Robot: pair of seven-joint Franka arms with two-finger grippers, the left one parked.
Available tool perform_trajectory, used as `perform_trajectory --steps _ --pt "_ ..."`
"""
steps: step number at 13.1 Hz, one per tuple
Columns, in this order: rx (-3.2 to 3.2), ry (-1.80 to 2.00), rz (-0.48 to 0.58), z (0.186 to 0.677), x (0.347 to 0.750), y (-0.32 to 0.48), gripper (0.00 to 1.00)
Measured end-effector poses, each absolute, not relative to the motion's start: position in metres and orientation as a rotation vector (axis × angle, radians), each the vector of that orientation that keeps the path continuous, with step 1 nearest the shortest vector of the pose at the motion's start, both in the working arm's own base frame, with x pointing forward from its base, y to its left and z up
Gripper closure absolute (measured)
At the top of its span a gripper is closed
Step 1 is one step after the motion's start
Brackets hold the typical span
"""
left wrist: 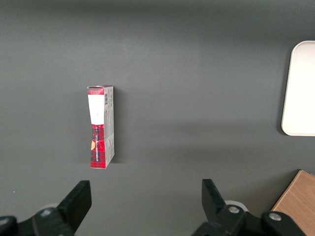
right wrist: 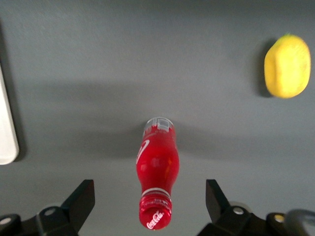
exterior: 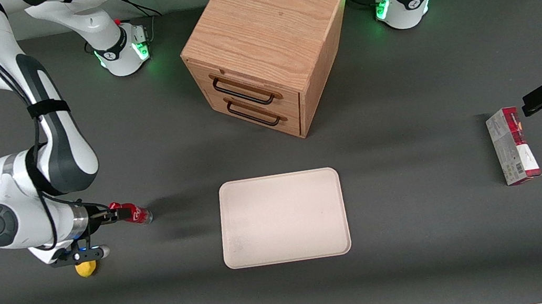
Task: Place coke bottle on tray
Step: 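Lower the open right gripper around the bottle's cap end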
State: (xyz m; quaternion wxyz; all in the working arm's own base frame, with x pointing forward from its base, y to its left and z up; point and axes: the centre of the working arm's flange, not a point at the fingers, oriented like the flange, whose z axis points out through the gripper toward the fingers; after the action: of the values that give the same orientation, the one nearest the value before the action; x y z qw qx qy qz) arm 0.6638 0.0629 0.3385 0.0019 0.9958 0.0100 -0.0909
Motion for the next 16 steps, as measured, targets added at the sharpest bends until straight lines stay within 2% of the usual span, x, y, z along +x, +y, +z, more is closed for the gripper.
perform_trajectory --steps 6,13,16 --pt "3.130 0.034 -0.257 0.340 0.633 0.059 0.00" --pt "3.134 0.034 -0.227 0.334 0.631 0.058 0.00" --pt "3.135 0.034 -0.215 0.330 0.630 0.058 0.04"
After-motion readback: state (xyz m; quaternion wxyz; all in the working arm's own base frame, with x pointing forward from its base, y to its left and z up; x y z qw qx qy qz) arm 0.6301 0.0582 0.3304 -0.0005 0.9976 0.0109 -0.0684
